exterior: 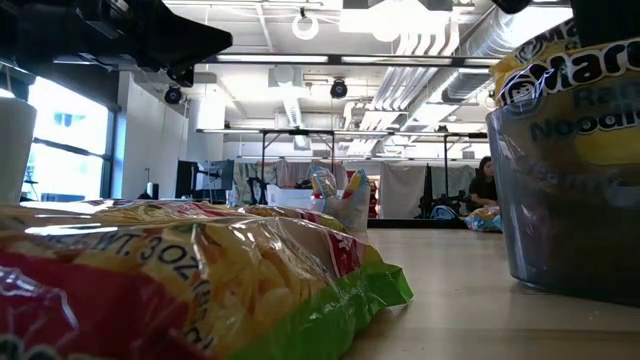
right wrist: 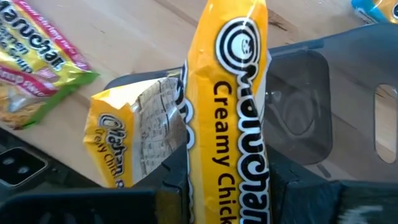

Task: Sort Maruchan noodles
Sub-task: Put the yellow noodle pack into the black bin

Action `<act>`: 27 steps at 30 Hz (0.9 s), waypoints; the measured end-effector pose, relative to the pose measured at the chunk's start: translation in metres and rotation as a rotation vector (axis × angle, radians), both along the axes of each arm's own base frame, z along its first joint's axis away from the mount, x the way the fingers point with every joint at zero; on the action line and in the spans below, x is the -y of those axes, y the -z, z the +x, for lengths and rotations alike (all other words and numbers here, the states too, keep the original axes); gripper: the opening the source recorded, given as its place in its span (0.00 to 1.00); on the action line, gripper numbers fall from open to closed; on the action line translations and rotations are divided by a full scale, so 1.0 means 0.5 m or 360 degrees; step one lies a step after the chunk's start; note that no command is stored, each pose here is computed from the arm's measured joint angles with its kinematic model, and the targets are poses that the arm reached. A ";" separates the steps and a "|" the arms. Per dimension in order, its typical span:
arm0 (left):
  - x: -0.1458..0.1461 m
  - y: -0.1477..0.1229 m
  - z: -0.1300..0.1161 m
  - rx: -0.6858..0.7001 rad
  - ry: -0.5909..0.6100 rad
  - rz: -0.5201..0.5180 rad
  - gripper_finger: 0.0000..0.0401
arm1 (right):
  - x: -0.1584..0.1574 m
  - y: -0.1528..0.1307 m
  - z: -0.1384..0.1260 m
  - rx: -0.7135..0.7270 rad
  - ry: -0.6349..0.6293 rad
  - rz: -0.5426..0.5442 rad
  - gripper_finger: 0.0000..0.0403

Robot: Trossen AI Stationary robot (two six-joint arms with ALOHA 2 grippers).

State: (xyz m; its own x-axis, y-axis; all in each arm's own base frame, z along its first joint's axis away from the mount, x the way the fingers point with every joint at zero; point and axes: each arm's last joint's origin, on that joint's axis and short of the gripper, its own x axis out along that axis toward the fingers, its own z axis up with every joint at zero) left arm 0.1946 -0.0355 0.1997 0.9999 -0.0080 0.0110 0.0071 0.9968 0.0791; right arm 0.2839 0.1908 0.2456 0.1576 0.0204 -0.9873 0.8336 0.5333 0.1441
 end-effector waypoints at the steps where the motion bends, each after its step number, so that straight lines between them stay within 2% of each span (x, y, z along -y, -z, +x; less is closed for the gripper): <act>1: 0.000 0.000 0.000 0.0000 0.0000 0.0000 0.00 | -0.002 0.004 0.001 -0.0009 -0.0004 -0.0006 0.23; 21: 0.000 0.000 0.000 -0.0004 0.0000 0.0000 0.00 | -0.026 0.059 0.017 -0.0064 -0.0142 -0.0102 0.24; 27: 0.000 0.001 0.000 -0.0005 0.0000 0.0000 0.00 | -0.028 0.059 0.019 -0.0046 -0.0240 -0.0093 0.33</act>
